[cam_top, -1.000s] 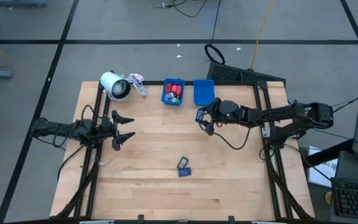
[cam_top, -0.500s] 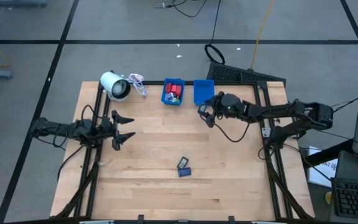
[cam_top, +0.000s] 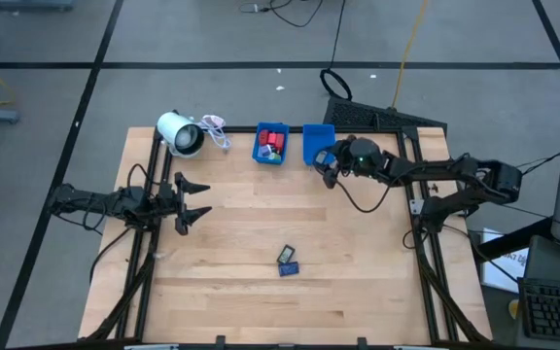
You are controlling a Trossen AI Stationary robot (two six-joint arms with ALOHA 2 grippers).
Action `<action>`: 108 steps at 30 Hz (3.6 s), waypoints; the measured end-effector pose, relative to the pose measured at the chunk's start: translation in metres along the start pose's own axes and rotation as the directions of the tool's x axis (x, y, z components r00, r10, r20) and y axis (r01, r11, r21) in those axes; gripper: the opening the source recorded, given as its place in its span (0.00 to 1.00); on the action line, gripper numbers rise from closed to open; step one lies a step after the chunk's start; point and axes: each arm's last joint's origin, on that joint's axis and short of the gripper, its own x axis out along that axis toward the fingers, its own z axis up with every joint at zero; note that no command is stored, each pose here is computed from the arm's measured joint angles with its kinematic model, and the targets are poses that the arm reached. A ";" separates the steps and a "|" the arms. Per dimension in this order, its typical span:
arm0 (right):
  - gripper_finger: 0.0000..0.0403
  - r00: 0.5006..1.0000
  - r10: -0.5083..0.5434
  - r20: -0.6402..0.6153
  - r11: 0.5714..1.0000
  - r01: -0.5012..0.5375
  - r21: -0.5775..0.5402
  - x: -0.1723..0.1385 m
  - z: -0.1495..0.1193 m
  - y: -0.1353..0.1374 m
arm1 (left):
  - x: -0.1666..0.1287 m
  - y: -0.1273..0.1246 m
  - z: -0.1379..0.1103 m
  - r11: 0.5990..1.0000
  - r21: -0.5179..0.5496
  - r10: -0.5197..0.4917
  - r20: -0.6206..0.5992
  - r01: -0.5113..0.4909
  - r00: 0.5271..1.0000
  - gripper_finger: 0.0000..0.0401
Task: Pick & Place Office items
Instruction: Put the top blue digital clock into the right basket, then put the blue digital clock into the right basket
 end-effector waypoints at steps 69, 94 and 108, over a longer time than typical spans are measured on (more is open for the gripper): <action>0.84 0.972 -0.205 -0.115 0.970 0.218 0.107 0.062 -0.018 -0.054 | 0.000 0.000 0.000 1.000 0.000 0.001 0.000 -0.001 1.000 0.81; 0.86 0.998 -0.047 -0.030 0.999 0.047 0.011 0.064 -0.012 0.002 | 0.000 0.000 0.000 1.000 0.000 0.001 0.000 -0.001 1.000 0.81; 0.86 0.987 0.162 -0.022 0.984 -0.163 -0.067 0.053 -0.018 0.076 | 0.000 0.000 0.000 1.000 0.000 0.000 0.000 0.000 1.000 0.81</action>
